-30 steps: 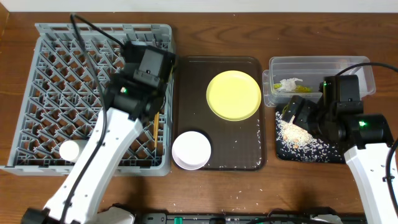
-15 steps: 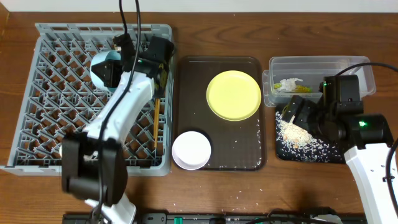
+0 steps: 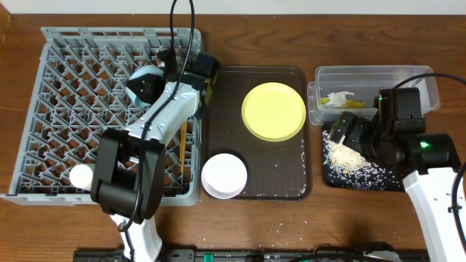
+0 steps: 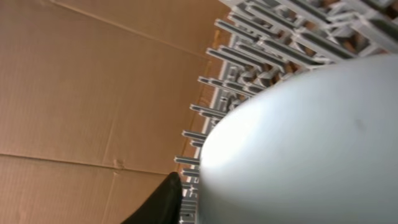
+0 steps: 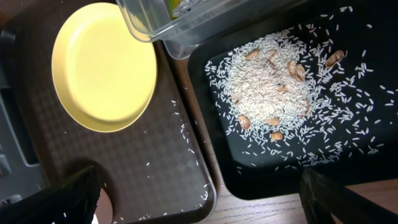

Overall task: Sort waste into correct bins and load items into the dishwasher
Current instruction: 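Place the blue bowl into the dish rack with the left gripper, then grasp the pink bowl on the brown tray with the left gripper, then place the pink bowl into the dish rack with the left gripper, then grasp the yellow plate edge with the left gripper and lift, then stand the yellow plate upright in the dish rack with left gripper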

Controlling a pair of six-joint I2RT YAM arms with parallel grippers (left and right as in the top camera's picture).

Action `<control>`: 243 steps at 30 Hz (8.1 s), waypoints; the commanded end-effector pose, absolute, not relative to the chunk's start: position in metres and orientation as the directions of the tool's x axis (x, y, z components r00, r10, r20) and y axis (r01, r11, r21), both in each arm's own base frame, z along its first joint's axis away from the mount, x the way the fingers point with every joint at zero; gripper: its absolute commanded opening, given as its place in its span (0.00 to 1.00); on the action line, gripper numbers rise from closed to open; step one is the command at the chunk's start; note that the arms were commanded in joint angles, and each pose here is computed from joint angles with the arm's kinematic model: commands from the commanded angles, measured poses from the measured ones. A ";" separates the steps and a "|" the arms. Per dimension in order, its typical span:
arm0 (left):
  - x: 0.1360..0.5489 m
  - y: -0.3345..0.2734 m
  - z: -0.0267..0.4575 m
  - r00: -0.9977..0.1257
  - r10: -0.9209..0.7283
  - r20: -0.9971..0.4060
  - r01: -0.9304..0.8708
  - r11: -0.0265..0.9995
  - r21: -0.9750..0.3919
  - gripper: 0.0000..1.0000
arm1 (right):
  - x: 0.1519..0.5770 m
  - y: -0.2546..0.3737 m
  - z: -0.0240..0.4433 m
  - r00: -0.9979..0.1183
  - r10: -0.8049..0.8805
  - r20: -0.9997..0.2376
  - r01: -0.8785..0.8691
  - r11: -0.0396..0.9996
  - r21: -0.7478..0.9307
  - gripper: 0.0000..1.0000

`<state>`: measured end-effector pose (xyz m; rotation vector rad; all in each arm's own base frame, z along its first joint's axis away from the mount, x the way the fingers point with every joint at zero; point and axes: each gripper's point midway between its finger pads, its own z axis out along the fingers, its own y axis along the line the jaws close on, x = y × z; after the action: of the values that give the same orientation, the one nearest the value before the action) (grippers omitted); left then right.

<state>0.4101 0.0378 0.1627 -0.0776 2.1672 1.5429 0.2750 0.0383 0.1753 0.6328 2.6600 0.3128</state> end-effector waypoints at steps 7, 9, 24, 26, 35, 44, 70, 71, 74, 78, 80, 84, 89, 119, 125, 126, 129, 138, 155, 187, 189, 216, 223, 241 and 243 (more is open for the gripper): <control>0.374 0.028 0.152 -0.923 0.128 -0.362 -0.249 0.519 0.818 0.57 | 0.276 0.035 0.176 -0.813 0.486 -0.320 0.402 0.867 0.296 0.99; 0.365 0.019 0.147 -0.931 0.076 -0.358 -0.235 0.626 0.744 0.58 | 0.276 0.035 0.176 -0.813 0.486 -0.320 0.402 0.867 0.296 0.99; 0.307 -0.084 0.165 -0.952 -0.010 -0.307 -0.072 0.979 0.190 0.58 | 0.276 0.035 0.176 -0.813 0.486 -0.320 0.402 0.867 0.296 0.99; 0.296 -0.113 0.157 -0.968 0.014 -0.250 -0.008 0.996 0.089 0.58 | 0.276 0.035 0.176 -0.813 0.486 -0.320 0.402 0.867 0.296 0.99; 0.241 -0.170 0.112 -0.970 0.209 -0.121 0.208 0.978 0.026 0.58 | 0.276 0.035 0.176 -0.813 0.486 -0.320 0.402 0.867 0.296 0.99; 0.259 -0.158 0.052 -0.881 0.406 -0.242 0.366 0.910 0.194 0.58 | 0.276 0.035 0.176 -0.813 0.486 -0.320 0.402 0.867 0.296 0.99; 0.276 -0.191 0.131 -0.833 0.305 -0.461 0.343 0.939 0.000 0.07 | 0.276 0.035 0.176 -0.813 0.486 -0.320 0.402 0.867 0.296 0.99; 0.279 -0.178 0.145 -0.825 0.287 -0.487 0.308 0.951 0.038 0.08 | 0.276 0.035 0.176 -0.813 0.486 -0.320 0.402 0.867 0.296 0.99; 0.279 -0.112 0.183 -0.792 0.251 -0.556 0.138 0.961 0.238 0.07 | 0.276 0.035 0.176 -0.813 0.486 -0.320 0.402 0.867 0.296 0.99; 0.267 -0.022 0.226 -0.760 0.198 -0.619 -0.172 0.858 0.485 0.08 | 0.276 0.035 0.176 -0.813 0.486 -0.320 0.402 0.867 0.296 0.99; 0.263 0.003 0.239 -0.732 0.144 -0.665 -0.304 0.806 0.509 0.07 | 0.276 0.035 0.176 -0.813 0.486 -0.320 0.402 0.867 0.296 0.99; 0.261 0.038 0.259 -0.673 0.149 -0.724 -0.491 0.643 0.589 0.08 | 0.276 0.035 0.176 -0.813 0.486 -0.320 0.402 0.867 0.296 0.99; 0.270 0.055 0.243 -0.730 0.157 -0.665 -0.511 0.521 0.684 0.08 | 0.276 0.035 0.176 -0.813 0.486 -0.320 0.402 0.867 0.296 0.99; 0.262 0.038 0.145 -0.945 0.089 -0.316 -0.224 0.530 0.818 0.12 | 0.276 0.035 0.176 -0.813 0.486 -0.320 0.402 0.867 0.296 0.99; 0.249 0.036 0.137 -0.959 0.028 -0.283 -0.218 0.567 0.795 0.27 | 0.276 0.035 0.176 -0.813 0.486 -0.320 0.402 0.867 0.296 0.99; 0.248 0.036 0.137 -0.961 0.025 -0.276 -0.213 0.570 0.794 0.27 | 0.276 0.035 0.176 -0.813 0.486 -0.320 0.402 0.867 0.296 0.99; 0.246 0.033 0.131 -0.963 0.004 -0.268 -0.214 0.594 0.775 0.27 | 0.276 0.035 0.176 -0.813 0.486 -0.320 0.402 0.867 0.296 0.99; 0.240 0.020 0.124 -0.966 -0.065 -0.250 -0.227 0.675 0.702 0.50 | 0.276 0.035 0.176 -0.813 0.486 -0.320 0.402 0.867 0.296 0.99; 0.278 -0.137 0.206 -0.879 -0.084 -0.470 0.043 0.967 -0.253 0.70 | 0.276 0.035 0.176 -0.813 0.486 -0.320 0.402 0.867 0.296 0.99; 0.359 -0.241 0.001 -0.967 0.010 -0.255 0.093 0.944 -0.315 0.08 | 0.276 0.035 0.176 -0.813 0.486 -0.320 0.402 0.867 0.296 0.99; 0.358 -0.240 0.004 -0.966 0.023 -0.259 0.106 0.945 -0.311 0.08 | 0.276 0.035 0.176 -0.813 0.486 -0.320 0.402 0.867 0.296 0.99; 0.378 0.032 0.259 -0.641 0.115 -0.759 -0.323 0.857 0.402 0.07 | 0.276 0.035 0.176 -0.813 0.486 -0.320 0.402 0.867 0.296 0.99; 0.402 0.008 0.212 -0.710 0.164 -0.685 -0.238 0.860 0.452 0.07 | 0.276 0.035 0.176 -0.813 0.486 -0.320 0.402 0.867 0.296 0.99; 0.351 -0.072 0.277 -0.565 0.052 -0.824 -0.050 0.994 0.096 0.66 | 0.276 0.035 0.176 -0.813 0.486 -0.320 0.402 0.867 0.296 0.99; 0.342 -0.075 0.279 -0.574 0.026 -0.819 -0.029 0.998 0.052 0.66 | 0.276 0.035 0.176 -0.813 0.486 -0.320 0.402 0.867 0.296 0.99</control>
<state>0.3545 -0.0589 0.2713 0.0136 2.1692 0.2609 0.2752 0.0383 0.1749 0.6331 2.6611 0.3124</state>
